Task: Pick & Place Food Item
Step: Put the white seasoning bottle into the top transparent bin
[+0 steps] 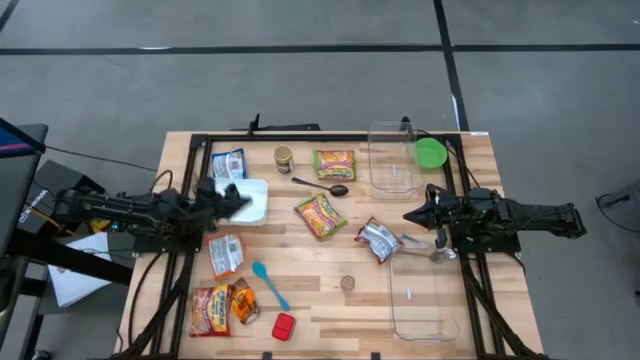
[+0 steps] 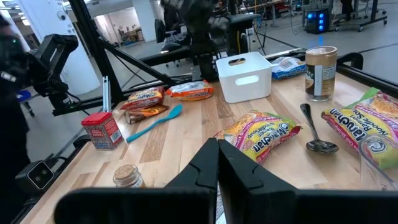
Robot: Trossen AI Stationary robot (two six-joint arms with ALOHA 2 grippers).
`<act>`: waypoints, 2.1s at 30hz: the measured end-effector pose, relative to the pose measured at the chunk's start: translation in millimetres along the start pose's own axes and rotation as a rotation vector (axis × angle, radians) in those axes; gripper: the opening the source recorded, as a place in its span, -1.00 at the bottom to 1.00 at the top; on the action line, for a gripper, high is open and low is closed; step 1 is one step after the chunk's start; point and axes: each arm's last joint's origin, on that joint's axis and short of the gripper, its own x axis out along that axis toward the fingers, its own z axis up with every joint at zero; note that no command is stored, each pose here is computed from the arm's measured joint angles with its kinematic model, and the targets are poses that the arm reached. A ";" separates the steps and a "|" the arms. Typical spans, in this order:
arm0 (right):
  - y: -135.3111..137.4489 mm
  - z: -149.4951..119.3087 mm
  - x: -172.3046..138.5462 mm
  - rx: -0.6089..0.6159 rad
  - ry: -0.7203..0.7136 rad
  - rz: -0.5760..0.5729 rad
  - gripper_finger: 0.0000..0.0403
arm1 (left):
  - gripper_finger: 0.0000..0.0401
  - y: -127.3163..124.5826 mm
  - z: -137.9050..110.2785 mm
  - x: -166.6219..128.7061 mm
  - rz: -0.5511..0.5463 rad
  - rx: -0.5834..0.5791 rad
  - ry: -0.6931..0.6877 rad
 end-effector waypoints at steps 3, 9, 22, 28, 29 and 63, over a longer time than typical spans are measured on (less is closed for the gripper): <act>-0.1 -0.4 0.0 0.000 0.005 -0.001 -1.00 | -1.00 -0.8 16.9 -0.1 0.087 -0.210 -0.296; -0.1 -0.4 0.0 0.000 0.004 -0.001 -1.00 | -1.00 0.8 29.0 -0.6 0.037 -0.404 -0.438; -4.4 10.0 -0.4 0.047 -0.145 -0.150 -1.00 | -1.00 -53.8 79.9 17.4 -0.255 -0.064 -0.537; -4.3 35.3 -7.6 0.201 -0.450 -0.183 -1.00 | -0.95 -118.3 133.0 51.5 -0.259 0.371 -0.637; -2.8 42.1 -10.6 0.226 -0.524 -0.157 -1.00 | -0.93 -126.9 139.5 59.3 -0.236 0.439 -0.629; 55.7 277.5 -73.0 -0.085 0.247 -0.275 0.51 | 0.34 -194.5 199.2 118.1 0.316 1.025 -0.088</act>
